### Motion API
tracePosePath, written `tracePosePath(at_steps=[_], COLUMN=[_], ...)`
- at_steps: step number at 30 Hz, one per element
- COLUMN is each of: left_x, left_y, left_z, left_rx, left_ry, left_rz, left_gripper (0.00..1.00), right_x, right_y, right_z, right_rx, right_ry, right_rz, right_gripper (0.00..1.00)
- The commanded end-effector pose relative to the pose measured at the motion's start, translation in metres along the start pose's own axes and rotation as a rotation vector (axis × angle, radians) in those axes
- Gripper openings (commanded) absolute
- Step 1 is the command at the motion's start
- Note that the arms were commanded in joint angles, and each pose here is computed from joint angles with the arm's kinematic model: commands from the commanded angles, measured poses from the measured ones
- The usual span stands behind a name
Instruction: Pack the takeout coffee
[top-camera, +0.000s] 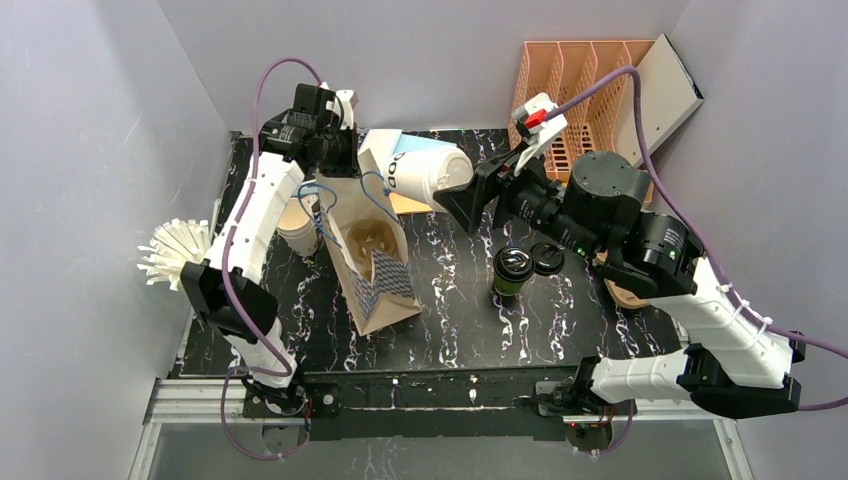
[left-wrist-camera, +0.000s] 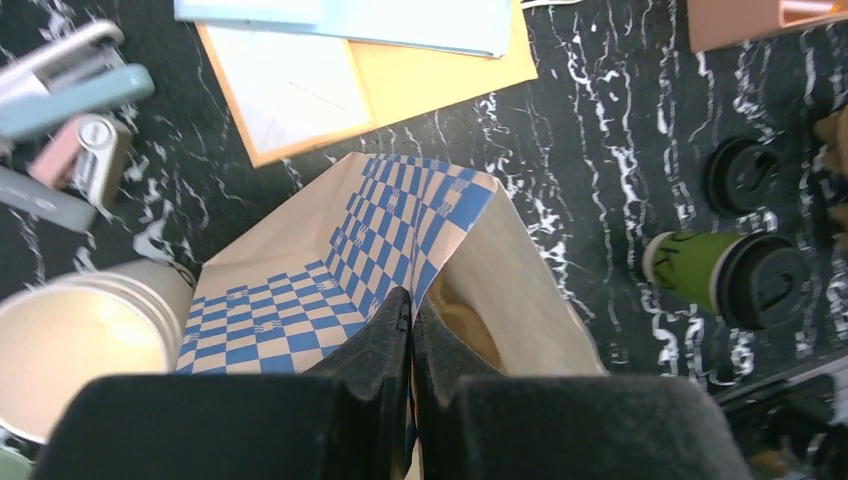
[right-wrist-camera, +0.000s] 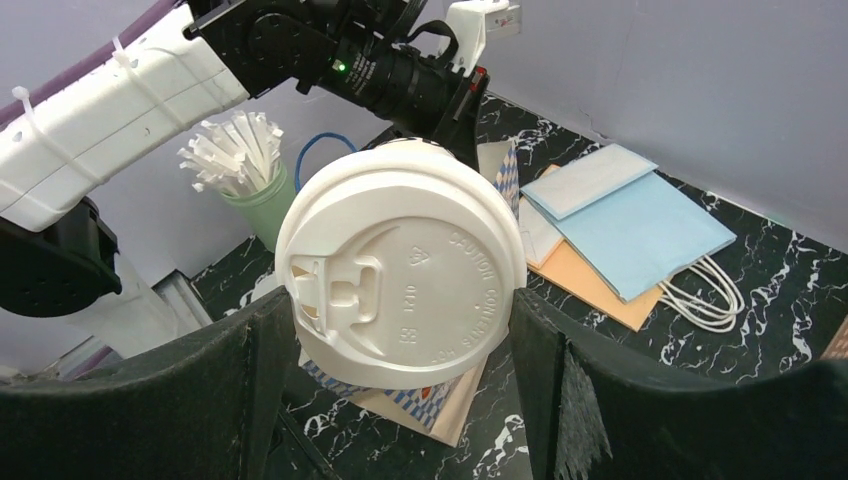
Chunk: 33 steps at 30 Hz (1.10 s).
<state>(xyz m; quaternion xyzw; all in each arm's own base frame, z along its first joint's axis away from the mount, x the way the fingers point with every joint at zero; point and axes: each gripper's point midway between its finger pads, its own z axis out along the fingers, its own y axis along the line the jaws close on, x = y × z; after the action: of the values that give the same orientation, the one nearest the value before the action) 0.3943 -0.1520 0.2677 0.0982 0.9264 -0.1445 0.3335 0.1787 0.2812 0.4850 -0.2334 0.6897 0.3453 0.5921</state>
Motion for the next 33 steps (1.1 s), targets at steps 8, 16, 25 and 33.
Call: tracePosePath(at_steps=[8,16,25,33], left_x=[-0.003,0.009,-0.010,0.017], left_y=[-0.065,-0.050,-0.061,-0.064], left_z=[-0.024,-0.019,-0.029,-0.022], left_rx=[0.100,0.010,0.155,0.269], left_ry=[-0.048,-0.048,-0.113,0.001], left_rz=[-0.289,-0.280,0.092,0.415], left_gripper=[0.00,0.14,0.77,0.78], right_x=[-0.023,-0.016,-0.022,-0.022], right_y=[0.010,0.016,0.016,0.014], right_z=[-0.010,-0.013,-0.015,-0.017], right_rx=[-0.074,-0.114,-0.108,-0.100], right_ry=[-0.046,-0.016,-0.025,-0.019], right_rz=[-0.068,-0.080,-0.079,-0.067], right_gripper=[0.45,0.45,0.44,0.44])
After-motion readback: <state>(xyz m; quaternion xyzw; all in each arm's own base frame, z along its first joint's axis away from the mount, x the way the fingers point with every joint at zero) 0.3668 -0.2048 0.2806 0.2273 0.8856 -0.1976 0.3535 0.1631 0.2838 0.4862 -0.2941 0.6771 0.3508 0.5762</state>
